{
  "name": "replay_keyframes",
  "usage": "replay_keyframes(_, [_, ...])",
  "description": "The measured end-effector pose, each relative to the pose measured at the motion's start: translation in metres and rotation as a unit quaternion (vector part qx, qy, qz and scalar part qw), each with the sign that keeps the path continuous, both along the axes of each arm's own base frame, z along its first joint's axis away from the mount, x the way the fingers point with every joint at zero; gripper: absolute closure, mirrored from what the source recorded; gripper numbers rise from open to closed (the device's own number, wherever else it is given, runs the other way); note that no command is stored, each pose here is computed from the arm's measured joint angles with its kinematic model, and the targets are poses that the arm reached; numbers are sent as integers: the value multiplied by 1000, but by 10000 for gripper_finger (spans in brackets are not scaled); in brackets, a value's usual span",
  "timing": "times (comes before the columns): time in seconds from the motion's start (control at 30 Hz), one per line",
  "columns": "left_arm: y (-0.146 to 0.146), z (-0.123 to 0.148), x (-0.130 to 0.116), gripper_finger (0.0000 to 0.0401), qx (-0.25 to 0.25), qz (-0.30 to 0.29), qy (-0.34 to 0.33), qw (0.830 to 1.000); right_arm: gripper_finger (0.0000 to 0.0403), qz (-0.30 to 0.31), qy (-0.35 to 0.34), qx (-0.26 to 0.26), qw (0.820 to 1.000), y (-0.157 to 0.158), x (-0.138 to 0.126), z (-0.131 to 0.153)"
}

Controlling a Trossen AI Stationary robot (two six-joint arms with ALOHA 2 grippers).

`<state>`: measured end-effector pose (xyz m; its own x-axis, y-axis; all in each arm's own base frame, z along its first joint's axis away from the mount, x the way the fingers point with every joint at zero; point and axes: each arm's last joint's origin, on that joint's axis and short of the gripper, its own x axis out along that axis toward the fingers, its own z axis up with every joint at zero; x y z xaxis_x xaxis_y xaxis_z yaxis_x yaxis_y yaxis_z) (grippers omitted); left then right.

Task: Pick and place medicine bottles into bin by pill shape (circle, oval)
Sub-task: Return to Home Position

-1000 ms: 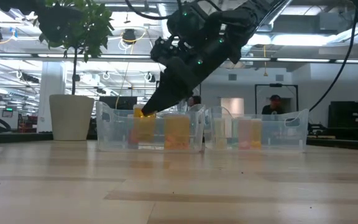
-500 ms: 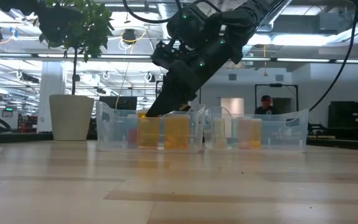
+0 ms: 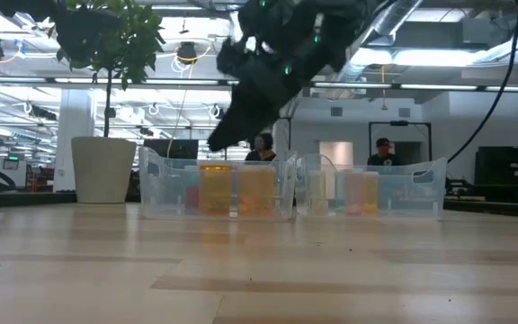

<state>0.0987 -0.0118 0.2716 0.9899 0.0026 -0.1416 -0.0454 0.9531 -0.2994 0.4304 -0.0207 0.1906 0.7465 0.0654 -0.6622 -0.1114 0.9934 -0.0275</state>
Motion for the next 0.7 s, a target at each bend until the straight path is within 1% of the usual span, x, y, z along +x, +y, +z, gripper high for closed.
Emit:
replay_keyframes(0.1, [1, 2, 0, 166, -5, 12, -12, 1000, 117, -3, 2, 0, 1000, -2, -9, 27])
replay_keyframes(0.23, [1, 7, 1, 166, -8, 26, -35, 999, 117, -9, -41, -4, 999, -7, -35, 83])
replay_keyframes(0.33, [1, 8, 1, 166, -11, 20, -41, 999, 117, -16, -78, -9, 997, -10, -67, 127])
replay_keyframes(0.43, [0, 6, 1, 166, -10, 11, -33, 999, 117, -23, -105, -18, 994, -13, -107, 161])
replay_keyframes(0.47, [1, 5, 1, 166, -7, 11, -25, 1000, 117, -23, -104, -23, 994, -14, -123, 169])
replay_keyframes(0.5, [1, 3, 0, 166, -7, 12, -17, 1000, 117, -23, -106, -28, 994, -14, -137, 176])
replay_keyframes(0.53, [1, 2, 0, 166, -19, 13, -12, 1000, 117, -24, -113, -34, 993, -14, -152, 181])
replay_keyframes(0.57, [0, 1, 0, 166, -35, 13, -8, 999, 117, -26, -114, -38, 992, -15, -166, 181])
replay_keyframes(0.6, [0, 1, 0, 166, -36, 13, -6, 999, 117, -32, -116, -38, 992, -16, -180, 179])
replay_keyframes(0.7, [1, 2, 0, 166, -2, 13, -13, 1000, 117, -70, -155, -20, 985, -19, -217, 163])
